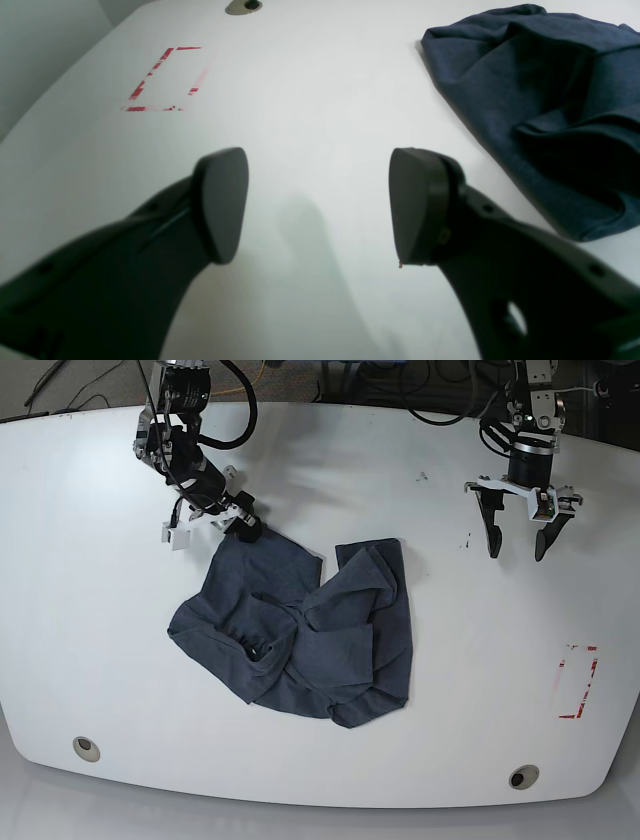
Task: Layout the t-shirt on the table in an organized manner, then fold the t-shirt properly
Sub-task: 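Move the right gripper to the t-shirt edge and pinch the fabric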
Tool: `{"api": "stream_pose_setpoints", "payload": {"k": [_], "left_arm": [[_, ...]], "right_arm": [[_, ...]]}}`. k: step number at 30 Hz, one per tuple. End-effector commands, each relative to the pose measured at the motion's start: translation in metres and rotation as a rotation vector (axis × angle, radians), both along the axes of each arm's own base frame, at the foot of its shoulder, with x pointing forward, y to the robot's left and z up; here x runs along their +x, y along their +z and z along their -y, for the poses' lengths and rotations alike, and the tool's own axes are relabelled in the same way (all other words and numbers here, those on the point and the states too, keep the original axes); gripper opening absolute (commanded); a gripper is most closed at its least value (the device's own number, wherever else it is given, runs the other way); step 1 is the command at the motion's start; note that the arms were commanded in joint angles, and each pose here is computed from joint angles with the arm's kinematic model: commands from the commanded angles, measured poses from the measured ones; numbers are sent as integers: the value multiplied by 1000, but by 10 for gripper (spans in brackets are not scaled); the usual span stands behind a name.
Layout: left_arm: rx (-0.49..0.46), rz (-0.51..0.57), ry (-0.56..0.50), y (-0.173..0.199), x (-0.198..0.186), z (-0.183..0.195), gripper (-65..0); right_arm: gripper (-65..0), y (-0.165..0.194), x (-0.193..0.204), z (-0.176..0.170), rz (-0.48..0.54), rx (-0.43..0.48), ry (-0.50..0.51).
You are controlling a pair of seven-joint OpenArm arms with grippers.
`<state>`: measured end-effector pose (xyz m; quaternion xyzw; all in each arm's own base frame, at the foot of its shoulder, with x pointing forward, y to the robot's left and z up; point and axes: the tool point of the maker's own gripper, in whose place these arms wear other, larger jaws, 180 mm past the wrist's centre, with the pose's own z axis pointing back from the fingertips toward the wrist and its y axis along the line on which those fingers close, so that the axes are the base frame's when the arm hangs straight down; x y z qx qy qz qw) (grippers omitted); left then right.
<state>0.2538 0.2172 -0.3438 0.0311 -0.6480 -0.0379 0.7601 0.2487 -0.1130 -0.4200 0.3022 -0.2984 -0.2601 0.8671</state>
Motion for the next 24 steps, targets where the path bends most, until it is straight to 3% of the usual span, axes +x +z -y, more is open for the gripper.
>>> {"api": "stream_pose_setpoints", "payload": {"k": [1,5,11,18,24], "left_arm": [[4,50,-4,13,4,-1,-235],[4,50,-4,13,4,-1,-235],[4,50,-4,13,4,-1,-235],[4,50,-4,13,4,-1,-235],[4,50,-4,13,4,-1,-235]], "right_arm": [[-430,6,6,3,25,-9,-2],[-438,7,6,5,28,-12,-2],[-525,13,18,7,59,-18,-11],[-543,18,24,14,76,-39,-6],[-650,22,30,15,90,-40,-6]]}}
